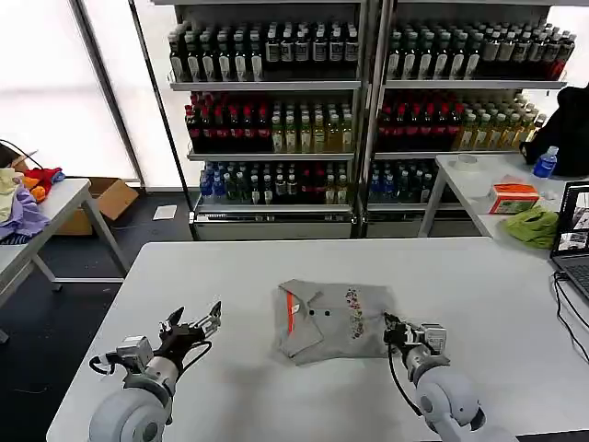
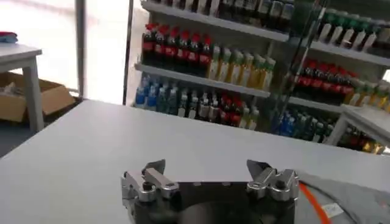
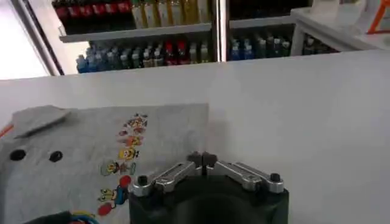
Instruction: Fold and organize the clothes.
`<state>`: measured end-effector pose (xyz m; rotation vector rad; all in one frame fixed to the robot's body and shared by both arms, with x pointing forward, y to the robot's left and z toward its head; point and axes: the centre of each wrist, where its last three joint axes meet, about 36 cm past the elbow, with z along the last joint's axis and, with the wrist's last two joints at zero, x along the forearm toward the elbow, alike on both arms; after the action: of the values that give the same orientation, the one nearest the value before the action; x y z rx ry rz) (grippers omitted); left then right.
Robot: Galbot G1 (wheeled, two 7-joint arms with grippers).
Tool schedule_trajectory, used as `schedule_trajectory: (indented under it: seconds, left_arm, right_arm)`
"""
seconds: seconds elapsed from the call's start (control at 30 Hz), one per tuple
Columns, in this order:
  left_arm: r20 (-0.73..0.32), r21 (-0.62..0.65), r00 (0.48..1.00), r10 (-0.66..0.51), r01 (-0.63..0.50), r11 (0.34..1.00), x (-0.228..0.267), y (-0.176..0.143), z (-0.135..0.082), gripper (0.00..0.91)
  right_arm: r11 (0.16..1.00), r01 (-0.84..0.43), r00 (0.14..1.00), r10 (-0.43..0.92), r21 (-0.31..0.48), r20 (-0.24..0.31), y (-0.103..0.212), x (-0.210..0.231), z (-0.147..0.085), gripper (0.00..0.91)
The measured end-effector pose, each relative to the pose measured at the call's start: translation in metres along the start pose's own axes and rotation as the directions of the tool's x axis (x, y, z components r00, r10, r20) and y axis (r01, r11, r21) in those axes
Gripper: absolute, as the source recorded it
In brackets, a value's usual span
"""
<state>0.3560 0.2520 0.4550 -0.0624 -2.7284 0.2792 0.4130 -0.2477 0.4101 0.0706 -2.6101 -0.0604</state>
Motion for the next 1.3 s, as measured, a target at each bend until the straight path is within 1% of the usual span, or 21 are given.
schedule_trajectory:
  seconds: [0.1,0.3,0.47,0.57,0.63,0.73,0.9,1.07,1.3]
  left_arm:
    - [-0.003,0.004,1.0,0.005,-0.005,1.0,0.002,-0.001,0.002,0.907]
    - [-0.003,0.007,1.0,0.02,-0.02,1.0,0.005,-0.006,0.003,0.907]
    - [0.02,0.018,0.999,0.03,-0.031,0.999,0.009,-0.01,0.002,0.907]
    - [0.033,0.024,0.999,0.041,-0.042,0.999,0.013,-0.013,0.005,0.907]
    - [0.045,0.023,0.998,0.042,-0.043,0.999,0.014,-0.015,0.009,0.907]
    - [0.066,0.018,0.997,0.044,-0.045,0.999,0.015,-0.019,0.015,0.907]
    - [0.106,-0.01,0.994,0.038,-0.037,0.999,0.018,-0.023,0.023,0.907]
    - [0.146,-0.042,0.989,0.036,-0.03,0.999,0.022,-0.025,0.023,0.907]
    - [0.187,-0.075,0.981,0.042,-0.028,0.997,0.024,-0.024,0.018,0.907]
  right_arm:
    - [0.999,-0.033,0.999,0.032,0.032,0.035,-0.004,0.002,0.0,0.907]
    - [0.985,-0.131,0.98,0.112,0.109,0.165,-0.009,0.019,-0.008,0.907]
    - [0.963,-0.233,0.941,0.189,0.134,0.279,-0.018,0.039,-0.019,0.907]
    - [0.948,-0.288,0.918,0.233,0.136,0.322,-0.027,0.051,-0.022,0.907]
    - [0.938,-0.32,0.904,0.259,0.135,0.34,-0.032,0.058,-0.021,0.907]
    - [0.927,-0.354,0.889,0.291,0.127,0.353,-0.036,0.07,-0.014,0.907]
    - [0.921,-0.377,0.872,0.315,0.103,0.375,-0.037,0.086,-0.004,0.907]
    - [0.917,-0.391,0.858,0.33,0.084,0.393,-0.036,0.099,-0.001,0.907]
    - [0.908,-0.411,0.842,0.344,0.081,0.415,-0.038,0.111,-0.001,0.907]
